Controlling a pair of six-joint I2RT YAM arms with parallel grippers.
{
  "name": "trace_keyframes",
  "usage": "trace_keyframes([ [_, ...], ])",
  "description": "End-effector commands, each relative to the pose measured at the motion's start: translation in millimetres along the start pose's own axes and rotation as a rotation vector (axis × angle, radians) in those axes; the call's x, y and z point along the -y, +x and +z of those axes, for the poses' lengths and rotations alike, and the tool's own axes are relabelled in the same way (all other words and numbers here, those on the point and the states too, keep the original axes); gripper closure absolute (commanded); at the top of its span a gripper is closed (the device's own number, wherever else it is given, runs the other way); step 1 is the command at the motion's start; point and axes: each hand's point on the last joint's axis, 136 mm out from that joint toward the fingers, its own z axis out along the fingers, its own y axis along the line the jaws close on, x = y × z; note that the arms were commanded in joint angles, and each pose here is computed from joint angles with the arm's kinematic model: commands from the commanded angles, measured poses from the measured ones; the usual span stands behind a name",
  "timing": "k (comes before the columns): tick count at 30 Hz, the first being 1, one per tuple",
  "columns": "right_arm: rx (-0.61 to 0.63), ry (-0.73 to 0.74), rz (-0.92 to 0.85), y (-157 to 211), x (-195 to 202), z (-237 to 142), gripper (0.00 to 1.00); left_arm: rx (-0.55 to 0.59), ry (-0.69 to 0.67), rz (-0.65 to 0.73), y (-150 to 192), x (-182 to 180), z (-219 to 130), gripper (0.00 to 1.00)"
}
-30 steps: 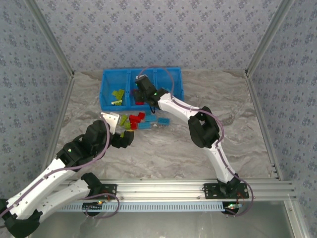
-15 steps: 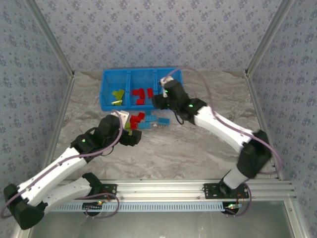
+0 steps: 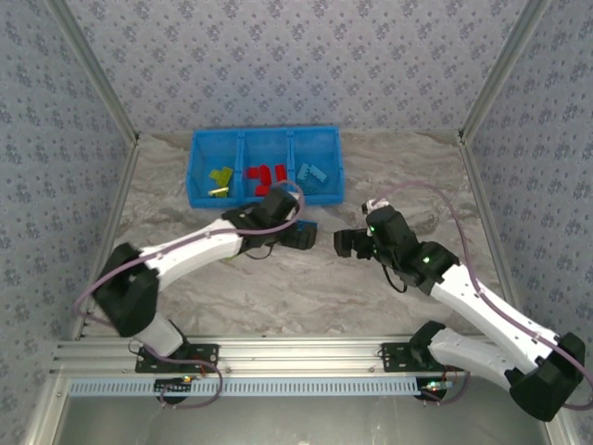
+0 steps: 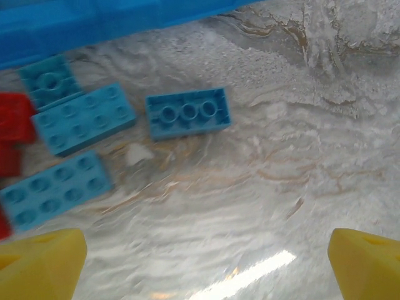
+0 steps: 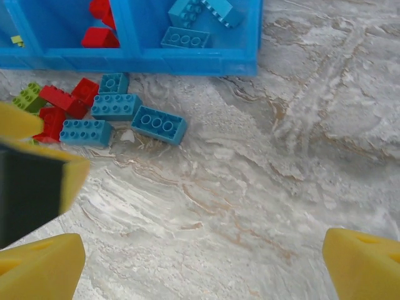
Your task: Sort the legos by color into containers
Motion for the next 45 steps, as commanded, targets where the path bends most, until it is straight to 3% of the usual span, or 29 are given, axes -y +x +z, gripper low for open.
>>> trace_keyframes([
  [1,-0.04,0.068,0.045,14.9,18.5,-6.4,0.0,0.038,-0.029,-0.06,-21.3,12.5,21.6,0.01],
  [7,-0.035,0.076,0.048,15.5,22.3,-10.8,0.0,0.025,-0.168,-0.049,-24.0,-4.8,61.1,0.02],
  [14,-0.034,0.089,0.06,16.8,26.4,-9.7,0.0,-0.022,-0.161,-0.037,-16.1,-1.9,91.7,0.13],
  [23,-0.021,0.086,0.075,16.0,27.7,-14.2,0.0,-0.043,-0.226,-0.014,-9.8,-13.7,115.4,0.14],
  [27,-0.02,0.091,0.081,16.2,28.8,-14.6,0.0,-0.045,-0.23,-0.01,-10.5,-14.4,121.3,0.26],
  [34,-0.012,0.098,0.096,15.7,31.4,-16.6,0.0,-0.02,-0.163,-0.003,-20.3,0.0,97.3,0.49],
  [41,0.012,0.093,0.111,12.8,31.5,-18.1,0.0,0.156,-0.079,0.026,-70.0,24.1,23.3,0.5],
  [45,0.018,0.093,0.117,11.1,31.5,-18.3,0.0,0.22,-0.107,0.051,-112.3,18.0,23.7,0.49],
])
